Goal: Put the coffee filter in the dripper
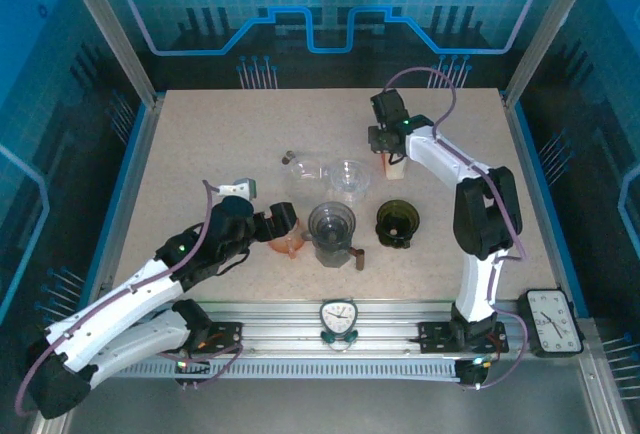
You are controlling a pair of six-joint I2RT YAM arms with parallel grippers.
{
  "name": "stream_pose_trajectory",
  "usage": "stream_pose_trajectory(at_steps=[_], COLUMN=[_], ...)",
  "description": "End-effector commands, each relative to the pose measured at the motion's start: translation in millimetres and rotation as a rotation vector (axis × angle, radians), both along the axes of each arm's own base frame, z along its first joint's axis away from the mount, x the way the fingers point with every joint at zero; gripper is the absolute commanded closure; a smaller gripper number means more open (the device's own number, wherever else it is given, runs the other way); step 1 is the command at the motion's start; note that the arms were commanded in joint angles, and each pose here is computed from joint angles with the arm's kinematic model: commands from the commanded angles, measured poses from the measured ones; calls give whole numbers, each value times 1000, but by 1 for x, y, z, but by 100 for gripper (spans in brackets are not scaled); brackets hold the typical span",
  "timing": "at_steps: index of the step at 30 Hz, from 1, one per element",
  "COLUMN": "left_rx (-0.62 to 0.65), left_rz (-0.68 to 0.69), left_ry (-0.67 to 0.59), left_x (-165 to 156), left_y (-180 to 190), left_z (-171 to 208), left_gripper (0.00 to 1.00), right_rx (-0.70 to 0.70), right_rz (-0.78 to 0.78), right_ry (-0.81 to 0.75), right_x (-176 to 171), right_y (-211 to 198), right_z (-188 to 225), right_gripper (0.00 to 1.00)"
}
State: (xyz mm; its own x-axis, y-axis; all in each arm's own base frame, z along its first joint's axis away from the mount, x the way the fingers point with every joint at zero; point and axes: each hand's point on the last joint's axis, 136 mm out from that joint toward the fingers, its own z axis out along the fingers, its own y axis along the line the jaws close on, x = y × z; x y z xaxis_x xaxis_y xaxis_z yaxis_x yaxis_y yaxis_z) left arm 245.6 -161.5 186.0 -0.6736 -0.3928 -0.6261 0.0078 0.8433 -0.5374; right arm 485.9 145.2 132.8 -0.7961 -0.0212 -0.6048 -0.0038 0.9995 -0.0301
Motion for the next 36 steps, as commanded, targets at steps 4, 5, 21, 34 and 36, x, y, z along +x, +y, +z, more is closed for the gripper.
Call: stream_pose_trajectory(at_steps=[4,5,21,34,36], left_rx=[25,26,21,18,19], left_rz=[20,22,37,41,44], left_ry=[-11,-9,-4,3,7], left_x=[2,2,3,3,3], left_y=[9,9,13,14,14], left_z=[-4,-5,-7,-11,-12], left_gripper=[1,1,1,1,1], right_rx=[-76,-78,-137,-116,-103], right_rz=[-7,-7,-7,23,31], right_ry=[26,26,42,-12,-22], right_x=[3,4,12,7,4], right_y=[-1,-1,-5,-1,-1], right_z=[-7,-7,-19,0,4], right_gripper=[73,73,86,100,100])
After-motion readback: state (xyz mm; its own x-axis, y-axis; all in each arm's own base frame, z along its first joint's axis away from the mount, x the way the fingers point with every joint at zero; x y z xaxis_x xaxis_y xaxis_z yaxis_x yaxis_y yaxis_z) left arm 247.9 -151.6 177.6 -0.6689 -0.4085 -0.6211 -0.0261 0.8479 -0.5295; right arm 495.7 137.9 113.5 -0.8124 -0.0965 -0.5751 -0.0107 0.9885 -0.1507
